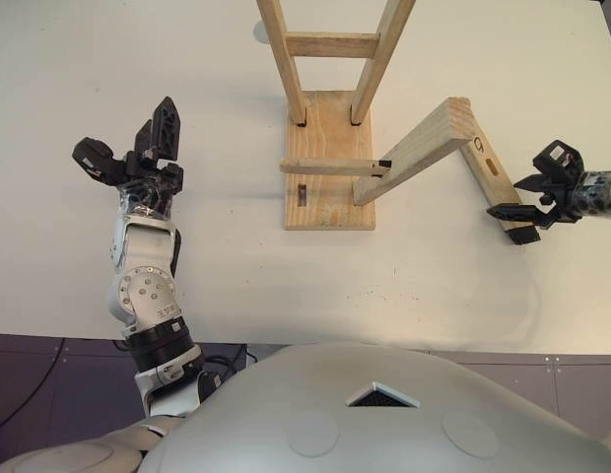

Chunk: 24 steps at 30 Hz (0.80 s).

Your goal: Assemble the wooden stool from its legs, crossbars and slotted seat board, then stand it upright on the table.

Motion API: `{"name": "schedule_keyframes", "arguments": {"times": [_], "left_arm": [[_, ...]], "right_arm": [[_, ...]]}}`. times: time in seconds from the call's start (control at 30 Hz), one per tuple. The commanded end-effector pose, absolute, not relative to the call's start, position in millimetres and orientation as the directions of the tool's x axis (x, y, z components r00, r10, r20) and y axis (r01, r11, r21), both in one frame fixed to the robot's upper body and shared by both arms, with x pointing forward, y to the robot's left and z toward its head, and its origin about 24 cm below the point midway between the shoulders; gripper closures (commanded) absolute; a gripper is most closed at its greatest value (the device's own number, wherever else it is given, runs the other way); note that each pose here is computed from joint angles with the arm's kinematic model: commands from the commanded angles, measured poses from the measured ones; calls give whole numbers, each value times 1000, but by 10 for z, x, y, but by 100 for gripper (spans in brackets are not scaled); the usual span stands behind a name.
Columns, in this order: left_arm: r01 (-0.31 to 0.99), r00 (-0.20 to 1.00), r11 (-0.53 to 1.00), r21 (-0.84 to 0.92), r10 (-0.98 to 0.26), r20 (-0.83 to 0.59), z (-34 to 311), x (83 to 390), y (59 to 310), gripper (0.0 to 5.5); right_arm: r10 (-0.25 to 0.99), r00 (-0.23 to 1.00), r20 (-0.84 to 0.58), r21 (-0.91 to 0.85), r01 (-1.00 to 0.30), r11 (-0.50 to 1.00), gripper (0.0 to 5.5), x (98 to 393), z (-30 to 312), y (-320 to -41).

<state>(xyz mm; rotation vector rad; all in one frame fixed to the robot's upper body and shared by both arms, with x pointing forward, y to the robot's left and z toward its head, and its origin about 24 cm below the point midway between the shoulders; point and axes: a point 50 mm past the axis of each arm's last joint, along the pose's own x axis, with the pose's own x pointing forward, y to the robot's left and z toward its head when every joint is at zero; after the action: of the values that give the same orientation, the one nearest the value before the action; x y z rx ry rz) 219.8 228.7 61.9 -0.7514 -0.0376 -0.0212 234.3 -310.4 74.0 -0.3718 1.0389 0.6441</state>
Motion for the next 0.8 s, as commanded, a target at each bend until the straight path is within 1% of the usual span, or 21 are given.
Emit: {"name": "schedule_keyframes", "arguments": {"times": [0.03, 0.17, 0.2, 0.3, 0.37, 0.47, 0.57, 0.67, 0.7, 0.73, 0.8], "left_arm": [[33, 999, 736, -676, -7, 42, 627, 2226, 2282, 170], [54, 994, 745, -665, 20, 103, 777, 2181, 2308, 170], [70, 990, 756, -651, 28, 139, 859, 2180, 2335, 170], [127, 970, 797, -591, 25, 241, 1103, 2217, 2397, 170], [158, 960, 810, -565, 9, 281, 1215, 2253, 2408, 170], [182, 955, 815, -550, -13, 298, 1270, 2277, 2425, 170], [198, 949, 807, -556, -17, 314, 1297, 2285, 2463, 170], [232, 942, 801, -552, -43, 333, 1370, 2326, 2491, 170], [253, 938, 796, -549, -64, 341, 1407, 2352, 2489, 151], [284, 932, 790, -544, -94, 351, 1464, 2397, 2466, 147], [356, 915, 770, -530, -172, 364, 1570, 2507, 2408, 121]], "right_arm": [[260, 346, -902, -32, -653, 757, 224, 2298, 650, -3167], [270, 348, -898, -16, -639, 769, 288, 2336, 584, -3159], [281, 354, -892, -6, -631, 776, 307, 2349, 569, -3144], [299, 383, -874, 14, -594, 804, 340, 2361, 515, -3118], [298, 420, -857, 17, -555, 832, 344, 2393, 487, -3116], [322, 490, -810, 37, -506, 862, 346, 2451, 515, -3075], [409, 615, -674, 89, -481, 872, 347, 2694, 799, -2945], [478, 685, -550, 122, -501, 857, 348, 2853, 1070, -2800], [494, 703, -512, 126, -507, 852, 348, 2893, 1158, -2759], [511, 724, -464, 132, -514, 848, 348, 2945, 1273, -2727], [519, 763, -385, 133, -511, 849, 348, 2964, 1463, -2699]]}}
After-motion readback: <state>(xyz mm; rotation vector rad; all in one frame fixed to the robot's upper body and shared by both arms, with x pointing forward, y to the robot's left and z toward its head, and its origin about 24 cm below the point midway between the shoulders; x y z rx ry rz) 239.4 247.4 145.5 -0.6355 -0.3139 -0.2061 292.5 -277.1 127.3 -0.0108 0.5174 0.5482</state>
